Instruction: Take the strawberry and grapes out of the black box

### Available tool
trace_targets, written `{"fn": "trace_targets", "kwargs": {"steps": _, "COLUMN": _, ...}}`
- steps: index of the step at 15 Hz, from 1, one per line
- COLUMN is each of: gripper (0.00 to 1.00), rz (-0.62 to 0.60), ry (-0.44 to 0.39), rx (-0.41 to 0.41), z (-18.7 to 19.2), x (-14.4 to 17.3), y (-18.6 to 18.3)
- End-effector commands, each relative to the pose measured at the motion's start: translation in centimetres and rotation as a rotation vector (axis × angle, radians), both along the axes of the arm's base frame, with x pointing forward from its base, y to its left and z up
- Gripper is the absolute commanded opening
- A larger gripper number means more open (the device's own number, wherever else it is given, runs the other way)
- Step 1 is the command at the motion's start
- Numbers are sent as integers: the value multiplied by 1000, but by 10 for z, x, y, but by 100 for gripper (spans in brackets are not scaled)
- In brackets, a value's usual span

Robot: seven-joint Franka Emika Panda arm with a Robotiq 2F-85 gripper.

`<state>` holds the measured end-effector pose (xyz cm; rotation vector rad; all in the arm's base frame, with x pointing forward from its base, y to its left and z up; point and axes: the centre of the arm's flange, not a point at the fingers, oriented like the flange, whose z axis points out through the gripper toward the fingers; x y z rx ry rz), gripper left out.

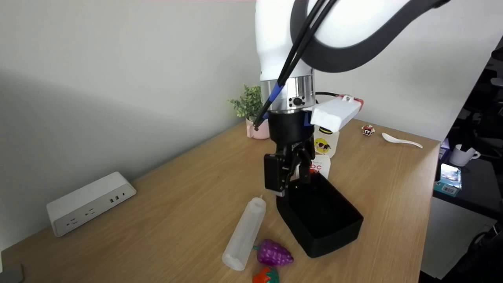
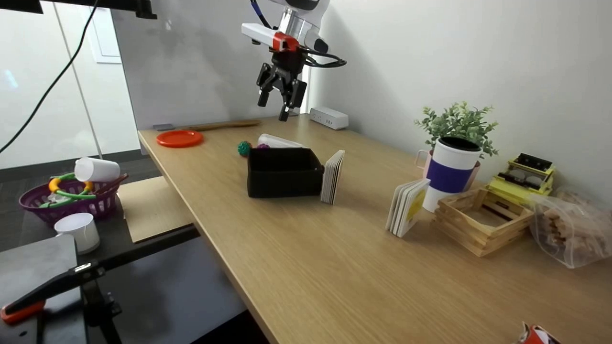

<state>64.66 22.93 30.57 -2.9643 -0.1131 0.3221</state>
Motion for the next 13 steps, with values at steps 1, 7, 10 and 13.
{"fn": "trace_targets", "kwargs": {"steps": 1, "gripper": 100, "rz": -96, "ry": 6, "rx": -56, "z": 9, "x": -17, "y": -21}}
{"fn": "trace_targets", "kwargs": {"steps": 7, "gripper": 100, "rz": -234, "ry": 12, "rx": -86, "z": 20, "x": -21, "y": -50}}
{"fn": "trace_targets", "kwargs": {"steps": 10, "gripper": 100, "rz": -234, "ry": 12, "rx": -80, "z": 17, "x": -5, "y": -46}}
{"fn": "trace_targets", "kwargs": {"steps": 13, "gripper": 100, "rz": -252, "ry": 11, "rx": -84, "z": 20, "x": -8, "y": -49}}
